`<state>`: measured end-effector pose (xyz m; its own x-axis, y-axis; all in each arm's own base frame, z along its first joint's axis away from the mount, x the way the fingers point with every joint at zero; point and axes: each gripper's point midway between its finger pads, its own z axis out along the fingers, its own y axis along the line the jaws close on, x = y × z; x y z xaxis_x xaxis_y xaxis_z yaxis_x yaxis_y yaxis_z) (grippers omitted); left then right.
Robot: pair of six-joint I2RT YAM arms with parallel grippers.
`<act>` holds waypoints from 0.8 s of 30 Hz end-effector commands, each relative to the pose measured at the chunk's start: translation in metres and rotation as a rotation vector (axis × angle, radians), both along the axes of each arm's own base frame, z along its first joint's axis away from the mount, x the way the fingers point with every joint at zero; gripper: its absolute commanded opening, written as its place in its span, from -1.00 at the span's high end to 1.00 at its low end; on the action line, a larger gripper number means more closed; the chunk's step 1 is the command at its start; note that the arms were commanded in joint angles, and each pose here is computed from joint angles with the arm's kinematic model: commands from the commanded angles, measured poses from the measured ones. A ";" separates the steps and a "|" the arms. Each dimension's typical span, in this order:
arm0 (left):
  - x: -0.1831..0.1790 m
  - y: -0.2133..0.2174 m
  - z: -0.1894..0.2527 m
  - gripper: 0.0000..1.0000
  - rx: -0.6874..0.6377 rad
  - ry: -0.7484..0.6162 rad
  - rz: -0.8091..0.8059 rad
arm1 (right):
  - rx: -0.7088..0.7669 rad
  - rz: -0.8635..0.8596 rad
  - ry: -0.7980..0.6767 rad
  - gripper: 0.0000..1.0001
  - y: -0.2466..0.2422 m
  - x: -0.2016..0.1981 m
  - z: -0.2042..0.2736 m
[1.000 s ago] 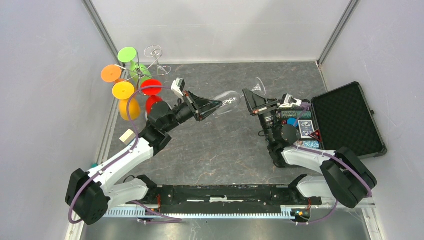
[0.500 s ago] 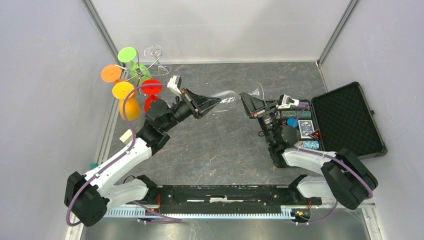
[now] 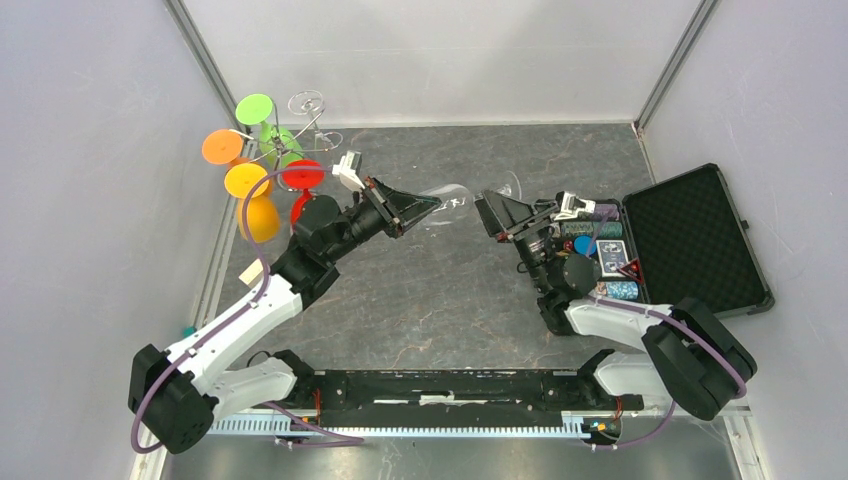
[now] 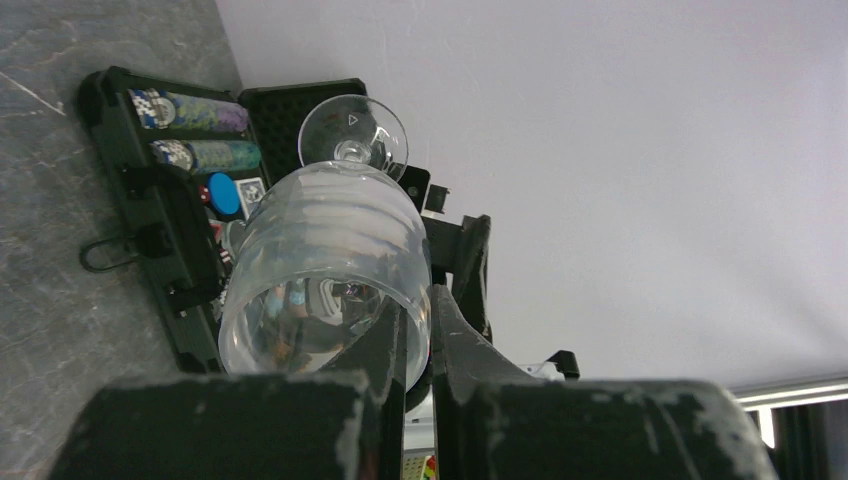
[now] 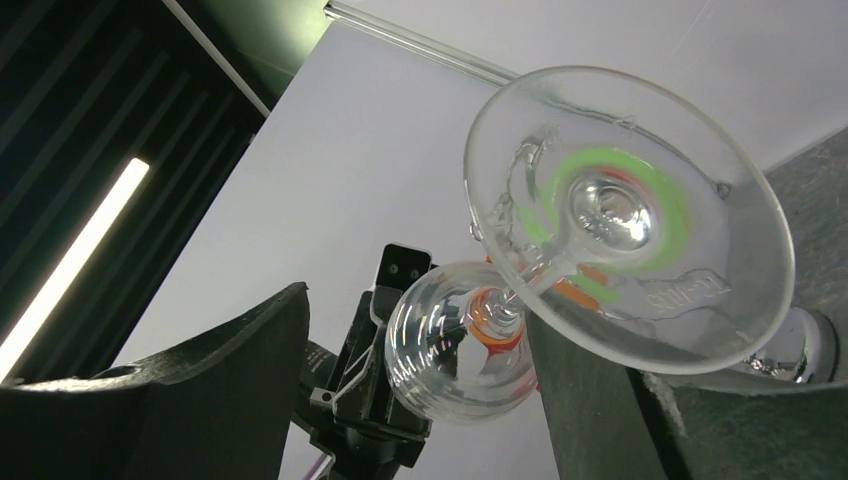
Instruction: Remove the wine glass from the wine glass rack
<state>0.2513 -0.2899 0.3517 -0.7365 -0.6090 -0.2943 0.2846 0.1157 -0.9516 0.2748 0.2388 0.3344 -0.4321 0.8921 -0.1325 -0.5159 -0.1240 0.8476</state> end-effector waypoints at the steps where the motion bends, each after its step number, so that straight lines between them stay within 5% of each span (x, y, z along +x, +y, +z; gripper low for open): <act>1: 0.016 0.007 0.018 0.95 0.053 -0.094 0.091 | 0.030 0.020 -0.071 -0.71 -0.007 -0.020 0.017; 15: 0.044 0.001 -0.011 0.95 0.394 -0.101 0.109 | -0.206 0.016 0.114 -0.80 -0.007 -0.025 -0.052; 24: 0.068 -0.030 -0.050 0.95 0.691 -0.068 0.041 | -0.656 -0.304 0.156 -0.74 -0.053 -0.009 -0.088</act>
